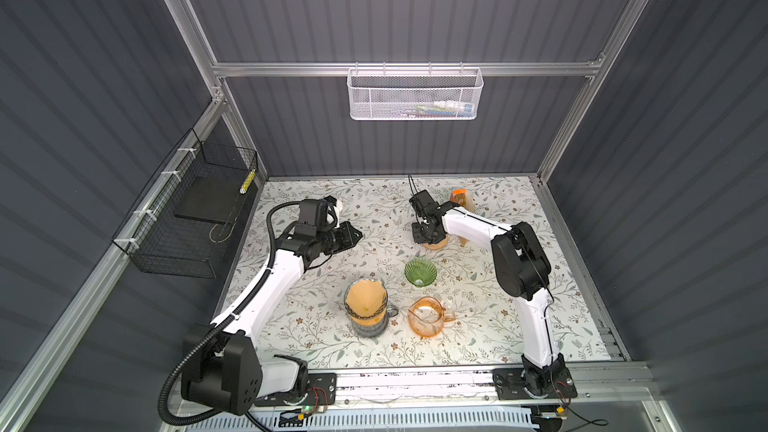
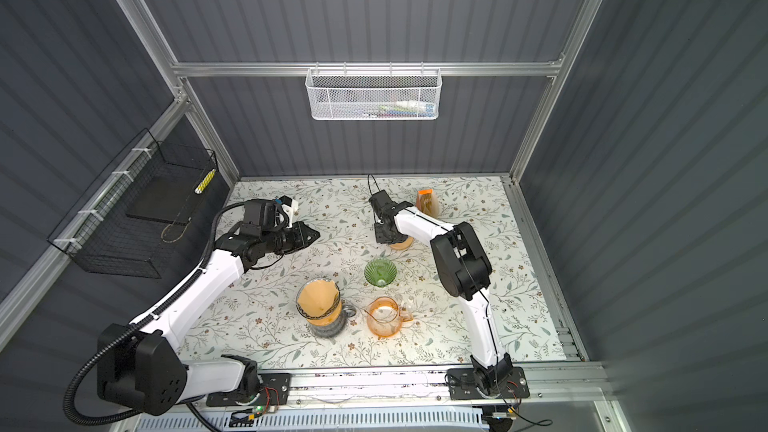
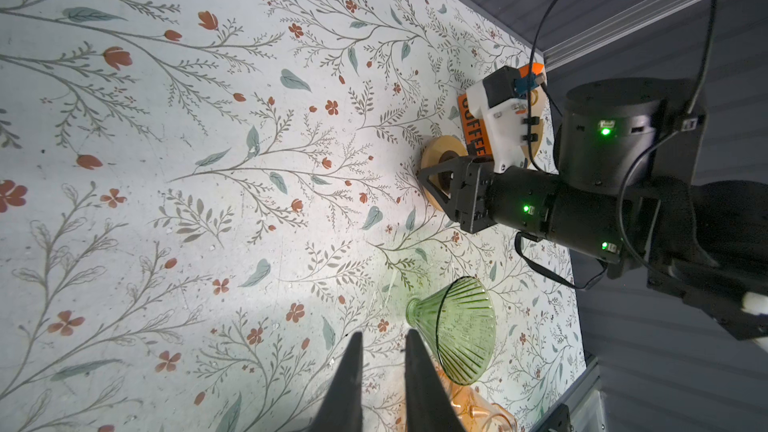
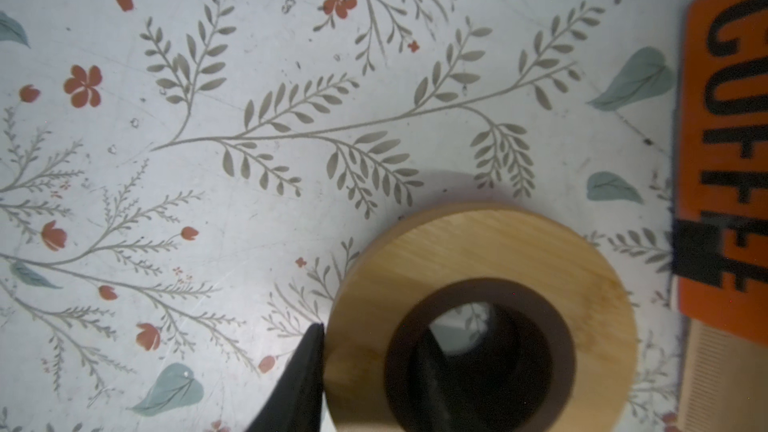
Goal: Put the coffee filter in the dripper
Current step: 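Lower the right gripper into the wooden ring's hole and grip it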
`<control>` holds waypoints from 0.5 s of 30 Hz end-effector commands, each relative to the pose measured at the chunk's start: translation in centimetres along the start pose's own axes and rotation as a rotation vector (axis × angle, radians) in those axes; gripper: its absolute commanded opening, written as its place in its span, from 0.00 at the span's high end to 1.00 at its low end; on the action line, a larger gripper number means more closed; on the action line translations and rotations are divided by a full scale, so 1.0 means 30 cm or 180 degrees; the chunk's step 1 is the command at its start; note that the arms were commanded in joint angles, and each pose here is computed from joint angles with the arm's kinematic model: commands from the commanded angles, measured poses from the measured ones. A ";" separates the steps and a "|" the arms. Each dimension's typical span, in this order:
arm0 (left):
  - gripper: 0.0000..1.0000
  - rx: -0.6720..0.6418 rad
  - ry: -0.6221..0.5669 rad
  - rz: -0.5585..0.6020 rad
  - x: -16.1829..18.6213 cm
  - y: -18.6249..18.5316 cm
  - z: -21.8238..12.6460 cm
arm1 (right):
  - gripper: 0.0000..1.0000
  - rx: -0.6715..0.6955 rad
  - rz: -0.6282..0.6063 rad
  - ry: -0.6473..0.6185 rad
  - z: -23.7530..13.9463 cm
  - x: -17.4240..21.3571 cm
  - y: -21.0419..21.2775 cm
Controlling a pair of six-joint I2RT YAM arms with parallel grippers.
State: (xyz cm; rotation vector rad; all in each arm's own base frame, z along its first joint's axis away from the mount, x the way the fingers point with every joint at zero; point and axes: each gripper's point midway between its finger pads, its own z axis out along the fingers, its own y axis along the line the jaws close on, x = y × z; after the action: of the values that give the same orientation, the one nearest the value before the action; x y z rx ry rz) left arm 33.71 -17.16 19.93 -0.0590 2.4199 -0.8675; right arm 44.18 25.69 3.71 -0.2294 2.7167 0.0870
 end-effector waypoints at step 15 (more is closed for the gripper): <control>0.79 0.0245 0.0076 0.0207 0.022 -0.079 -0.063 | 0.76 -0.0296 -0.0051 -0.0492 -0.327 -0.046 0.033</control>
State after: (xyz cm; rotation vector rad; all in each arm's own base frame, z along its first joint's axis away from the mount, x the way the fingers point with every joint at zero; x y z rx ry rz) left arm 32.50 -17.70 21.01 0.0024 2.4076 -0.9192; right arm 42.22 25.89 12.09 -0.2343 2.5835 0.2166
